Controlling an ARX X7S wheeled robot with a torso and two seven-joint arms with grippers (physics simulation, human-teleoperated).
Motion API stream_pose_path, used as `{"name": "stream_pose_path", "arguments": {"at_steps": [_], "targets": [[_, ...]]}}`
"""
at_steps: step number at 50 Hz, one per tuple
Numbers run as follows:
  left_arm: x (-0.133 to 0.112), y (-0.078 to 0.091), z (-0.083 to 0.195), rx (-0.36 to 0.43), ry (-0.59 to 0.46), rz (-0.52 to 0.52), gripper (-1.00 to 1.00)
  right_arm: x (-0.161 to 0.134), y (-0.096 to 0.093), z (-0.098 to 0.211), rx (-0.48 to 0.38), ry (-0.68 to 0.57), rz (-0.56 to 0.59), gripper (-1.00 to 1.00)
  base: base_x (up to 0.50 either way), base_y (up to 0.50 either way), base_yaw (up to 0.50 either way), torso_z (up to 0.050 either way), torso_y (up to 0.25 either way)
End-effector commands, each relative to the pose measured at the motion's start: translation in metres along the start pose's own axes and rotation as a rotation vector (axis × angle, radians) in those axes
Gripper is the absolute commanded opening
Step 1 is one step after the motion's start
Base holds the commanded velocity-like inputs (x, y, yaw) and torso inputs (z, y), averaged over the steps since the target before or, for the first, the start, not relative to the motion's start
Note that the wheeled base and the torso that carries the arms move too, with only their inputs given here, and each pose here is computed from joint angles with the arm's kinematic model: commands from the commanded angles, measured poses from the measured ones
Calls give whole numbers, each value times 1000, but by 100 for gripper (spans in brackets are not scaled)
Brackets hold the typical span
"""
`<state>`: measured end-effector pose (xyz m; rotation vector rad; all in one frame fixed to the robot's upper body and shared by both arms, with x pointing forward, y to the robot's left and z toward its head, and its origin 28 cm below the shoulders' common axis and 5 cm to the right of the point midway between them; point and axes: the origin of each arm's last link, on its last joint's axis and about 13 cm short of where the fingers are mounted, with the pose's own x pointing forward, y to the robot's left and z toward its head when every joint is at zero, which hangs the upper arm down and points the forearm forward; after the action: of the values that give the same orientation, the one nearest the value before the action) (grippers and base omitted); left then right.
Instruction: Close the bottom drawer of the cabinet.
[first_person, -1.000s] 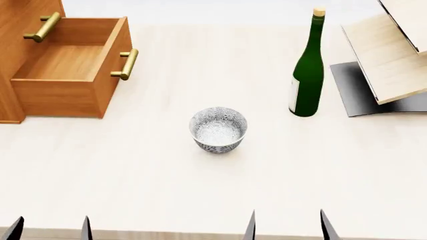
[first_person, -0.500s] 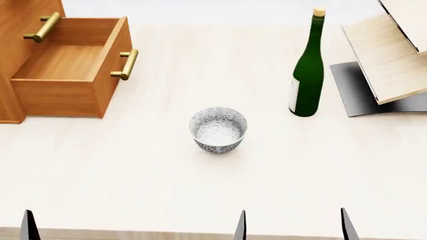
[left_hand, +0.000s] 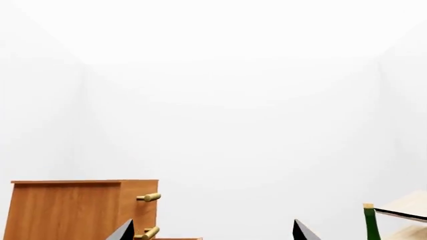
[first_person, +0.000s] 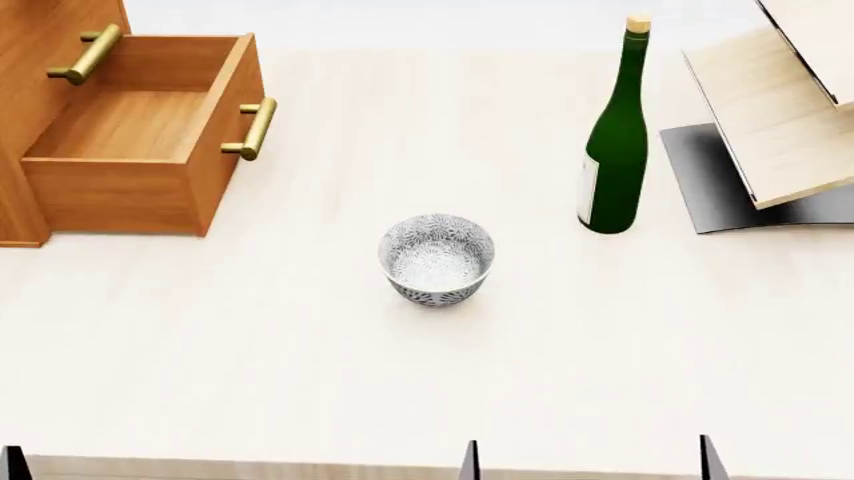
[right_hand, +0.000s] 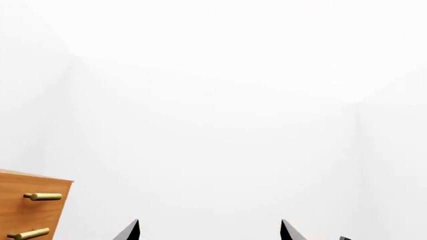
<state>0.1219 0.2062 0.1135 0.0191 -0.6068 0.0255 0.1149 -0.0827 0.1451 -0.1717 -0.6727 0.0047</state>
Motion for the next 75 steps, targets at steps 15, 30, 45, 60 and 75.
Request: {"name": "stream_pose_path", "arguments": {"at_steps": [15, 30, 45, 60, 75], "targets": [[2, 1, -2, 21, 1, 8, 100, -1, 0, -9, -63, -5, -16, 100, 0, 281, 0, 0, 0], [2, 1, -3, 25, 6, 9, 100, -1, 0, -10, -64, -3, -9, 100, 0, 500, 0, 0, 0], [3, 1, -4, 25, 12, 5, 100, 0, 1, -11, -64, 0, 1, 100, 0, 500, 0, 0, 0], [4, 0, -5, 26, 17, 2, 100, 0, 2, -12, -58, 7, 7, 100, 0, 500, 0, 0, 0], [4, 0, -7, 28, 24, 0, 100, 1, 3, -16, -47, 41, 19, 100, 0, 253, 0, 0, 0]]}}
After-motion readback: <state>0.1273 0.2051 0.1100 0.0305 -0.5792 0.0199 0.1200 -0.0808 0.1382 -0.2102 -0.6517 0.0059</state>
